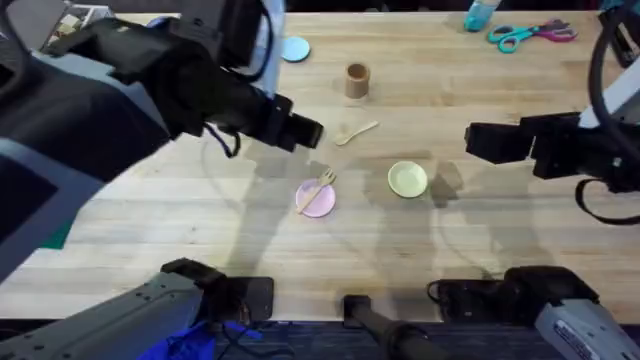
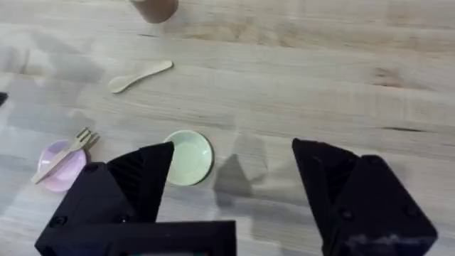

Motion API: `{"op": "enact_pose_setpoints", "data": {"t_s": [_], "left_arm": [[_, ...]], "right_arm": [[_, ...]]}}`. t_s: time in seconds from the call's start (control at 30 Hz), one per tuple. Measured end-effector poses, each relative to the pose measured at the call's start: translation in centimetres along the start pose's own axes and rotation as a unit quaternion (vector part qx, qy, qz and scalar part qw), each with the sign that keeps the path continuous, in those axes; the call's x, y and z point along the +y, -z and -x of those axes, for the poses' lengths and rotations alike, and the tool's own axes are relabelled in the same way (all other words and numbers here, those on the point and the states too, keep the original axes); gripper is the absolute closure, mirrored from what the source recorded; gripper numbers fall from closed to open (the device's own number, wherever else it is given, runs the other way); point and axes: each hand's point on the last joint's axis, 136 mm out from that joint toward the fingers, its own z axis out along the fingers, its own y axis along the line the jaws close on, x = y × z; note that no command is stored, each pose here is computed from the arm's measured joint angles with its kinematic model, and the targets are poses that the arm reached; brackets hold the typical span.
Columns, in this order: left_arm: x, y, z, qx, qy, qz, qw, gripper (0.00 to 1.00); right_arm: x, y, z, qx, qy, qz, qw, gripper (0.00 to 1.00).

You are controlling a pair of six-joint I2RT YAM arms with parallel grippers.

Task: Pick up a utensil and set it on the pink plate, then put the other utensil in the container.

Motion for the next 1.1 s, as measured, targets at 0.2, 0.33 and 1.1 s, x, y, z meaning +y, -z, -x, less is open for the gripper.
{"op": "enact_pose_setpoints", "data": {"t_s": [0.2, 0.33, 1.1], "left_arm": [[1.8, 0.1, 0.0, -0.003, -0.003, 0.000, 1.000, 0.008], [2.5, 0.4, 3.1, -0.070, -0.069, 0.002, 0.995, 0.008], [12.8, 1.6, 12.3, -0.221, -0.059, -0.100, 0.968, 0.008]], "right_arm": [[0.0, 0.0, 0.0, 0.000, 0.000, 0.000, 1.000, 0.004], [0.0, 0.0, 0.0, 0.000, -0.010, 0.000, 1.000, 0.005], [1.1, -0.8, 2.6, 0.085, -0.179, 0.023, 0.980, 0.005]]}}
